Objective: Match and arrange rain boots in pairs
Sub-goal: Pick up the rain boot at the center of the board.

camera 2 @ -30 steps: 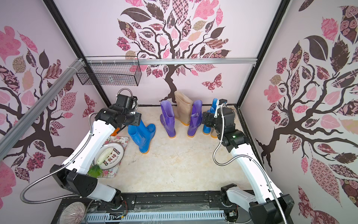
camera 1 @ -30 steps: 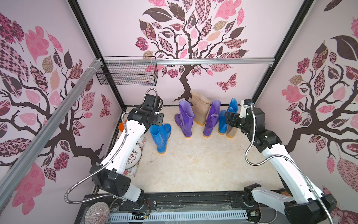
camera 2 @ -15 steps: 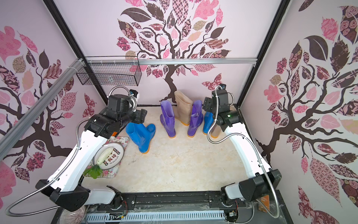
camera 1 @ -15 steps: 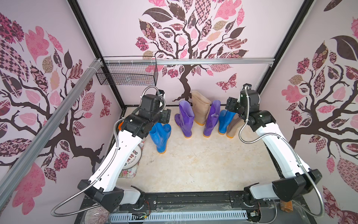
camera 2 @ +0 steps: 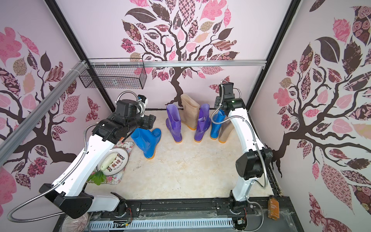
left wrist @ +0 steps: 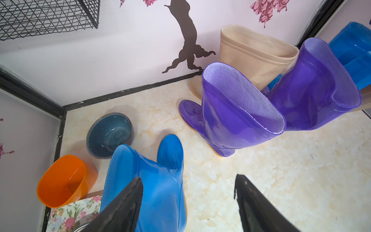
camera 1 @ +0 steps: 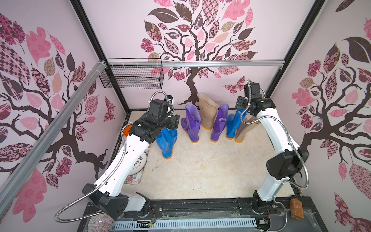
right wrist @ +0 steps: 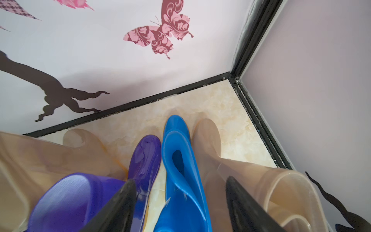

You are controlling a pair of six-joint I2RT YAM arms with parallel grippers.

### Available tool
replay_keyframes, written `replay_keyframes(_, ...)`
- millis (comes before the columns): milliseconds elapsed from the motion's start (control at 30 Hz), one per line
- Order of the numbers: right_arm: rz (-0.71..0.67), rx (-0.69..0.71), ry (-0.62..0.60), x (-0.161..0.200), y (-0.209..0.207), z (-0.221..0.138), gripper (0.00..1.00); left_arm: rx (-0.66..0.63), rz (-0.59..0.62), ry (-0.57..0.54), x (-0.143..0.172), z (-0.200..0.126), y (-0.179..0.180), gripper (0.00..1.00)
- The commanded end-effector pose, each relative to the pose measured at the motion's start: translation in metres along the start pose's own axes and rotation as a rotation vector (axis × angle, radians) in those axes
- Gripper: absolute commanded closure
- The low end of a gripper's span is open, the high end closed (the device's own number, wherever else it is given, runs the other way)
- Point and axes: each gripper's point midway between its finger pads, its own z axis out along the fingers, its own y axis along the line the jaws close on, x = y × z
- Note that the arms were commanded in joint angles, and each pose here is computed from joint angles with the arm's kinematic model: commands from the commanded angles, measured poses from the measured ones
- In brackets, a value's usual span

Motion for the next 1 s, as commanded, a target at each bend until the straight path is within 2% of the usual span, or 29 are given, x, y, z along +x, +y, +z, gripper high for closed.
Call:
replay_keyframes(0,-0.024,-0.006,0.06,0.01,0.004,0.01,0.29,-0.003,0.009,-0.028,-0.003,-0.004,0.001,0.25)
replay_keyframes(167,-0.036,-0.015,0.113,0.023,0.005,0.021,0.37,-0.024,0.024,-0.025,-0.002,-0.003,0.004,0.25)
replay_keyframes(400,-0.054,-0.016,0.138,0.038,0.001,0.021,0.55,-0.043,0.025,0.003,0.005,-0.002,0.008,0.24)
replay_keyframes(600,-0.054,0.002,0.157,0.045,-0.007,0.025,0.56,-0.046,0.0,0.031,0.015,-0.005,0.009,0.24)
replay_keyframes(833,-0.053,-0.028,0.149,0.039,-0.003,0.02,0.99,-0.065,-0.043,0.053,0.025,-0.013,0.014,0.24)
replay_keyframes(967,-0.04,-0.053,0.14,0.033,0.001,0.011,1.0,-0.073,-0.046,0.05,0.028,-0.019,0.016,0.24)
